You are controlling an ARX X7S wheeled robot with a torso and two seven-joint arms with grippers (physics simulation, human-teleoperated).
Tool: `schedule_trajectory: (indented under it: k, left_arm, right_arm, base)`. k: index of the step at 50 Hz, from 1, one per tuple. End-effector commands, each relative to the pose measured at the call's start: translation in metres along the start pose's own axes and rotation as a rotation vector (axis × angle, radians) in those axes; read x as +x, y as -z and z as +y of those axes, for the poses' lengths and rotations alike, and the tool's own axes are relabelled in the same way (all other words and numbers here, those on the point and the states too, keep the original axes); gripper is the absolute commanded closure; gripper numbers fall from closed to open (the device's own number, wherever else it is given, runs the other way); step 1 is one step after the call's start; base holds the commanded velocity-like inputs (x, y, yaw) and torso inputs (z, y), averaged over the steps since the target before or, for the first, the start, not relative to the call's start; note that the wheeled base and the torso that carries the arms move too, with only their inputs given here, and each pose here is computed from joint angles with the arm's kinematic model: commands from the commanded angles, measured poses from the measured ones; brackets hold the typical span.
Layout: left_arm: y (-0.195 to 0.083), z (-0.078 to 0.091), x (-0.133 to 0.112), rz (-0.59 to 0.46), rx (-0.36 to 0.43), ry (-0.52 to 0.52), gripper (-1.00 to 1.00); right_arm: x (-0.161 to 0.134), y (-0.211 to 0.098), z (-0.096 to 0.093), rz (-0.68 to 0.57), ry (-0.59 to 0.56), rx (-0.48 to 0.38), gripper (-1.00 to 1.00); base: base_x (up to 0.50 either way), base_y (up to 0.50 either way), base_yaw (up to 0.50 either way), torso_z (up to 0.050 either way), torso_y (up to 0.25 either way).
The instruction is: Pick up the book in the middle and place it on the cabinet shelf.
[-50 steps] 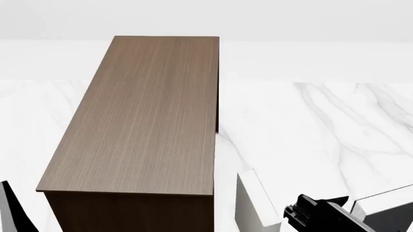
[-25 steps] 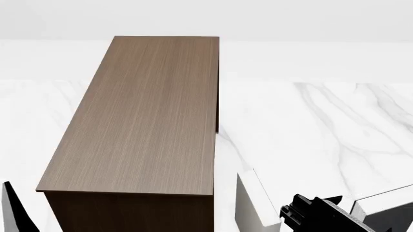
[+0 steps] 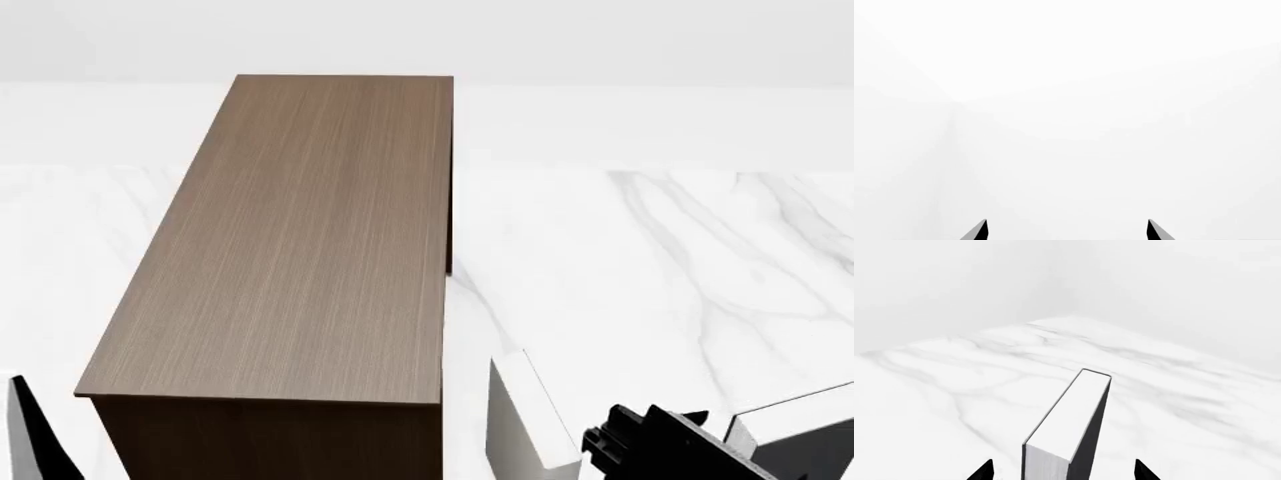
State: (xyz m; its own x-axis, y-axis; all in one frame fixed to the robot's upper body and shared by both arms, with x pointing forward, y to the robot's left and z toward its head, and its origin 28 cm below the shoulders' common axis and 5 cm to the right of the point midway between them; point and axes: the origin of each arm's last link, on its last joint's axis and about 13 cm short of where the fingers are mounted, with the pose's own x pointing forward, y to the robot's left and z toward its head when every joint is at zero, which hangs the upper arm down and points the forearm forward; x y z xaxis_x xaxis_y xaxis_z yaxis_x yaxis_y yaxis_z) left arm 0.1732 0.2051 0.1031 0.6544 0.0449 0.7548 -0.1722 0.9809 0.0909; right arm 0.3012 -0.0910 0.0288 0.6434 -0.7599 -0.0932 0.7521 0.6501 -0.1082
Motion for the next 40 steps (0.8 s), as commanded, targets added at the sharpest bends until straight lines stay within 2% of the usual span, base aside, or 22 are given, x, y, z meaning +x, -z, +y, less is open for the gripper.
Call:
schedule_trajectory:
  k: [1, 21, 40]
  left_arm:
    - [0.002, 0.002, 0.001, -0.001, 0.007, -0.008, -1.0]
    - [0.002, 0.001, 0.001, 0.004, 0.005, -0.007, -1.0]
    - [0.002, 0.001, 0.001, 0.006, 0.007, -0.006, -1.0]
  right_arm:
    - [0.002, 0.004, 0.005, 0.039, -0.003, -0.004, -1.0]
    - [0.011, 0.006, 0.018, 0.035, -0.013, -0.023, -1.0]
    - [0.024, 0.015, 0.021, 0.043, 0.037, -0.049, -1.0]
  base:
    - [0.0, 0.0, 0.0, 0.0, 0.0]
    - [0.0, 0.0, 0.0, 0.0, 0.0]
    - [0.0, 0.0, 0.0, 0.0, 0.0]
